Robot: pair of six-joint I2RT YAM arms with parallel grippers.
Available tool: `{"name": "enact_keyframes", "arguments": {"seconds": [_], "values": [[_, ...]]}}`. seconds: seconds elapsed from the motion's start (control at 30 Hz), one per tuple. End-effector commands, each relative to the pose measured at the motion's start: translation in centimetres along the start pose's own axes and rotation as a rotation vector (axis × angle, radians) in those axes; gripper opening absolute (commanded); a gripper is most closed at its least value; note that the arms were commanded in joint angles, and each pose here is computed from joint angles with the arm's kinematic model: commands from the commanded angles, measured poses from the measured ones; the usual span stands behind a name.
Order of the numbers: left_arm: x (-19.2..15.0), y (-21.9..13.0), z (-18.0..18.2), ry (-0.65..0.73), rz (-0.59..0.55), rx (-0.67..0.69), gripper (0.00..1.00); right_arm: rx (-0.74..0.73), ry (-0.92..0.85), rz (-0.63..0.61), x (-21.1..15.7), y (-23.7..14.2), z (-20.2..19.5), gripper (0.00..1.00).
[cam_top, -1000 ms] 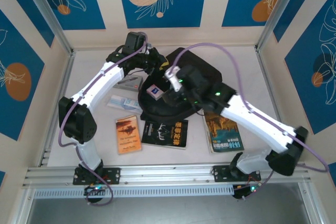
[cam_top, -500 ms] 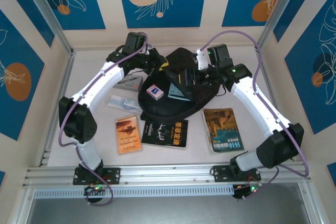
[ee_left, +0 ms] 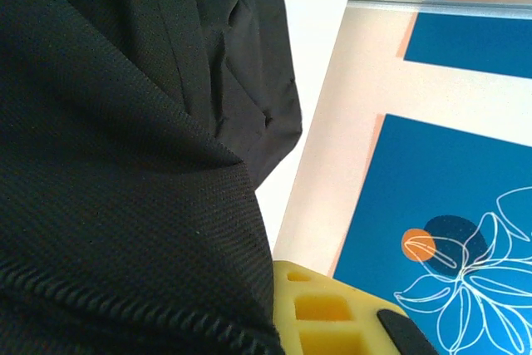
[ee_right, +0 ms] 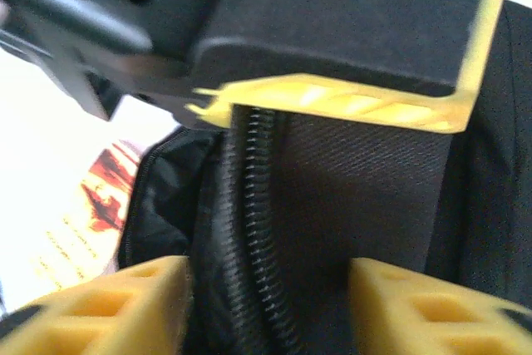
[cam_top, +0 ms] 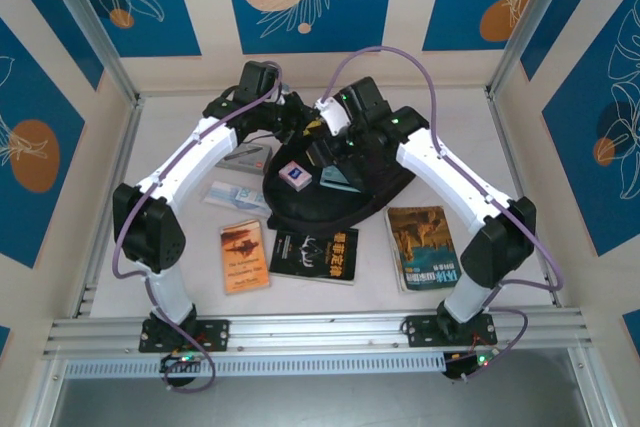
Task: Pack the student bag
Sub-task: Pass the student bag at the top-right of the table.
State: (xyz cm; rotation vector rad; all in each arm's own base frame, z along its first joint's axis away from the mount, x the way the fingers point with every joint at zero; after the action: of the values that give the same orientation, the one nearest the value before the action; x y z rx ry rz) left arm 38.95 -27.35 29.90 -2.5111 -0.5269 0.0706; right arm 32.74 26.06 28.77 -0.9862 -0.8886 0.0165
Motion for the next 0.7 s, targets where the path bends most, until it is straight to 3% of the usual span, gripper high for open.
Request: {"name": "enact_keyframes", "arguments": {"seconds": [0.0,0.07,0.13,0.17,0.27,0.33,0.5,0.67], "values": [[-0.2,-0.5,-1.1,0.039,0.004,-0.016,0.00,-0.089,-0.040,-0.021,1.1,-0.9,-0.8,0.32],[-0.3,-0.7,-1.0,0.049,0.002,-0.006,0.00,-0.095,-0.040,-0.043,1.5,-1.3,-0.8,0.12],[-0.3,-1.0,-1.0,0.067,-0.003,0.009,0.00,-0.091,-0.043,-0.076,2.0,-2.0,-0.5,0.00],[-0.4,-1.3,-1.1,0.080,-0.005,0.021,0.03,-0.086,-0.037,-0.092,2.2,-2.3,-0.5,0.00],[-0.4,-2.1,-1.7,0.134,-0.008,0.040,0.32,-0.083,0.062,-0.115,2.8,-3.4,-1.3,0.00],[-0.5,-2.9,-2.4,0.186,-0.012,0.050,0.43,-0.117,0.146,-0.127,3.1,-4.1,-2.6,0.00],[-0.4,-5.5,-3.0,0.285,-0.075,0.107,0.56,-0.263,0.329,-0.151,3.2,-6.0,-6.7,0.00],[-0.1,-7.9,-2.3,0.320,-0.160,0.199,0.61,-0.424,0.473,-0.154,3.5,-7.9,-10.2,0.00]]}}
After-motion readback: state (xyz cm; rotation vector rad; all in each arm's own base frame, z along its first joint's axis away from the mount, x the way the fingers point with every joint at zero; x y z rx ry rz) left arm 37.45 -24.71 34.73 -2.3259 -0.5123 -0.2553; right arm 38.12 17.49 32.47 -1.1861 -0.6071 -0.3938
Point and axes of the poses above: each hand's point on the last joint's axis, 136 mm out from that joint toward the fingers, its own y axis out along the fingers, its own z axis along the line the jaws close on, x = y × z, the point moved 5 cm from there along -y, back along the fingers, and after that the axes turned 6 degrees about y, right-handed, at the moved point
